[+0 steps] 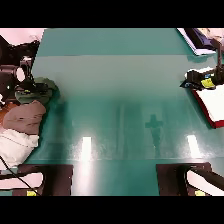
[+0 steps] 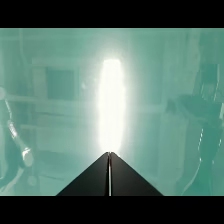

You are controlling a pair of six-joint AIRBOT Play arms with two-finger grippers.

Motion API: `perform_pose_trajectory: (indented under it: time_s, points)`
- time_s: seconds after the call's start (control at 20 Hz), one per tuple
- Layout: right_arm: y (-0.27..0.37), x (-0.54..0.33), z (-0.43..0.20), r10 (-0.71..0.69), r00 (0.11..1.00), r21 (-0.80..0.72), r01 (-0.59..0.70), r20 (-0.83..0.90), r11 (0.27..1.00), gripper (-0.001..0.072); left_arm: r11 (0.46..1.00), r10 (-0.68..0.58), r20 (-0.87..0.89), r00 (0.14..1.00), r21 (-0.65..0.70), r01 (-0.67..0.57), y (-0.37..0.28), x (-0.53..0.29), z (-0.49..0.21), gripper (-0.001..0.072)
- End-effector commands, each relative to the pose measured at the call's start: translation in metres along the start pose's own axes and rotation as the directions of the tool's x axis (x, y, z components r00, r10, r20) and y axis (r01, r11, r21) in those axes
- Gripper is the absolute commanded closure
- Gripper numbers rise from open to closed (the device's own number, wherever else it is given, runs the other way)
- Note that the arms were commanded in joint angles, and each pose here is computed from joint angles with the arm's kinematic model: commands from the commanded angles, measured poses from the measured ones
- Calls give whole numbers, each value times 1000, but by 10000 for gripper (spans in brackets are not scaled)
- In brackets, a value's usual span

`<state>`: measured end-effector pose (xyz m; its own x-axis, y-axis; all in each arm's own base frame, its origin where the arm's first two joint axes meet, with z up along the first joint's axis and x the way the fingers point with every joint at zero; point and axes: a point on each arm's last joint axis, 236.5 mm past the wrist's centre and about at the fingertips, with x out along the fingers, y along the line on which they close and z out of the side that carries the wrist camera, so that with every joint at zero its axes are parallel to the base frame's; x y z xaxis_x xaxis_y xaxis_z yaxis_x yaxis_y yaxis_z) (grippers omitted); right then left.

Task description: Fold the shirts.

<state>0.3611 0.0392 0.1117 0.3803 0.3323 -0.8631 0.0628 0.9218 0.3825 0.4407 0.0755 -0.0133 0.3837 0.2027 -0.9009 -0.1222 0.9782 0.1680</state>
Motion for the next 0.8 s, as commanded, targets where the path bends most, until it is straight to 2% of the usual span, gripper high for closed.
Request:
perform_pose_trajectory:
  time_s: [0.0,0.15,0.25,0.35,0.45,0.6,0.75]
  points:
    - [0,0,-6,0,1000,1,0,-27,1000,693,1000,-4,26,1000,2,4,-1,5,5,669]
    - [2,-4,-8,1,1000,-3,-1,-22,1000,693,998,-56,41,998,-25,57,-10,-12,15,680]
    - [7,-16,0,3,999,-17,-2,43,1000,693,990,-137,122,983,-5,139,-24,-48,41,681]
    - [13,-39,16,7,986,-33,-1,169,999,693,974,-223,272,936,36,222,-42,-115,79,681]
    - [22,-67,32,16,952,-56,1,305,998,693,948,-320,417,851,131,292,-67,-203,107,681]
    - [38,-112,48,42,874,-91,3,484,996,693,850,-526,532,664,354,390,-124,-343,106,681]
    - [47,-139,50,59,826,-112,5,561,994,693,676,-737,511,442,554,486,-181,-460,68,681]
